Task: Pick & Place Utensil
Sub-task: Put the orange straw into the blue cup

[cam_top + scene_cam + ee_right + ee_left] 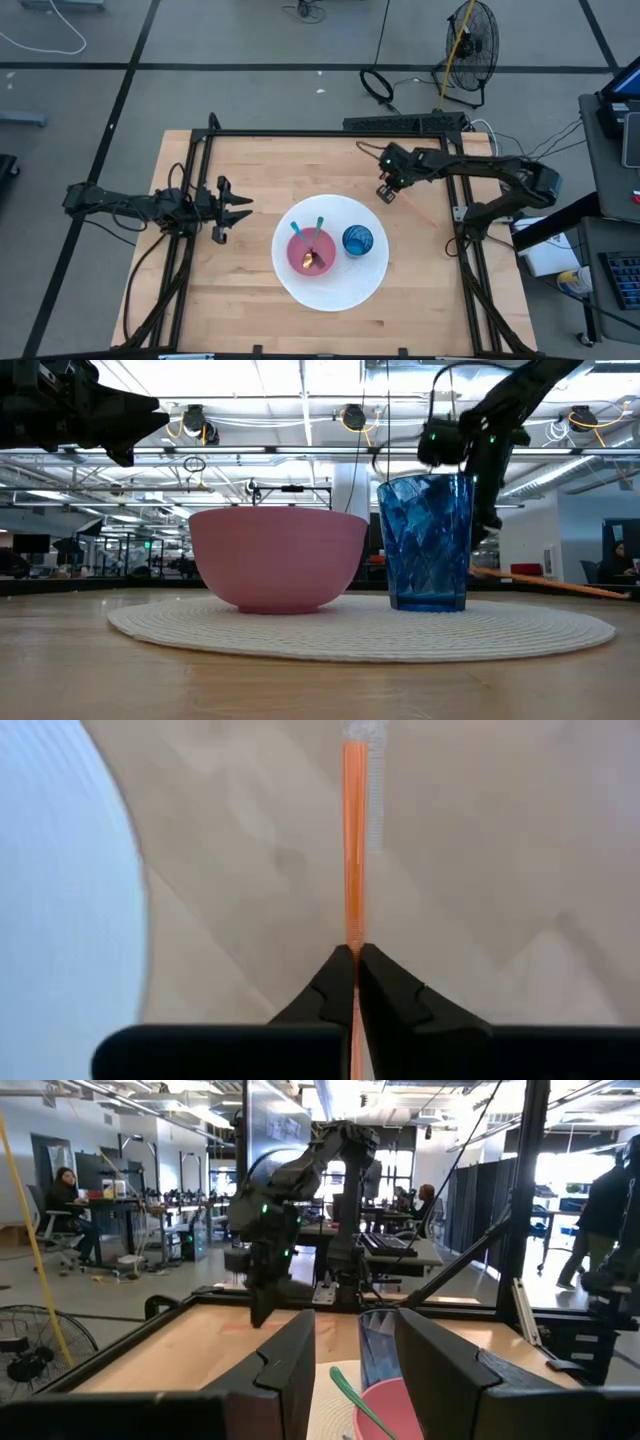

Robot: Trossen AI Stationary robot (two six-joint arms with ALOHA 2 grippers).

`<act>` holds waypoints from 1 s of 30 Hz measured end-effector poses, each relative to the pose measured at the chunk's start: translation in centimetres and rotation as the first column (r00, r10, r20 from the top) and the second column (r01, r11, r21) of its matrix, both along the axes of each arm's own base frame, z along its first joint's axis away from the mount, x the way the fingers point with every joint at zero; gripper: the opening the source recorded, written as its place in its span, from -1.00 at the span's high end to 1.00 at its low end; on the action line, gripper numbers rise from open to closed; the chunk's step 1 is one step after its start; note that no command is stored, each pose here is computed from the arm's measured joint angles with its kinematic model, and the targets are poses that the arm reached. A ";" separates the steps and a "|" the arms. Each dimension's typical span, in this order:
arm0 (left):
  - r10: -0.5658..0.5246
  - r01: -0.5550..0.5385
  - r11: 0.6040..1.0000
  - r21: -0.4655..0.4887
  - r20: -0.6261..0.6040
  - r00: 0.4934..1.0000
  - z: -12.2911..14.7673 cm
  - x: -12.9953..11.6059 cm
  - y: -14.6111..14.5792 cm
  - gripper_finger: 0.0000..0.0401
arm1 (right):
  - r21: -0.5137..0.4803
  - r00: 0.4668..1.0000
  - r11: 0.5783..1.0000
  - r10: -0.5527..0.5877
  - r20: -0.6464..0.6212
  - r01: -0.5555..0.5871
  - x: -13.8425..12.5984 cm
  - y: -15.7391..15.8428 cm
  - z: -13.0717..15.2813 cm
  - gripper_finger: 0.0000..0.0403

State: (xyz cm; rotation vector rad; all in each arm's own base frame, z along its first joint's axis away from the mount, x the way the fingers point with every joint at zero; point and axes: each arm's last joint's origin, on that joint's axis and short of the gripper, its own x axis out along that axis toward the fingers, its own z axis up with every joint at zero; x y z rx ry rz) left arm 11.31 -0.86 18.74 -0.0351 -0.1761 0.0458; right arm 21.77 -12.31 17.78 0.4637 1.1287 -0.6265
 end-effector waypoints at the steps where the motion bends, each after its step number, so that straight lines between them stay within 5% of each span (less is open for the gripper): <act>1: 0.000 0.000 1.000 0.001 0.000 1.000 0.0 0.0 0.0 0.28 | -0.017 1.000 1.000 0.003 0.030 -0.003 -0.1 0.1 0.6 0.99; 8: 0.005 -0.005 1.000 0.004 -0.005 1.000 0.0 0.0 0.0 0.28 | -0.162 0.969 0.986 0.073 0.235 -0.035 -1.0 1.0 5.1 0.99; 15: 0.020 -0.020 1.000 0.003 -0.007 1.000 -0.1 0.0 0.1 0.28 | -0.339 0.865 0.939 0.220 0.450 -0.063 -1.8 2.9 9.7 0.99; 30: 0.020 -0.020 1.000 0.004 -0.007 1.000 -0.1 0.0 0.1 0.28 | -0.470 0.698 0.879 0.389 0.602 -0.085 -3.1 5.9 13.5 0.99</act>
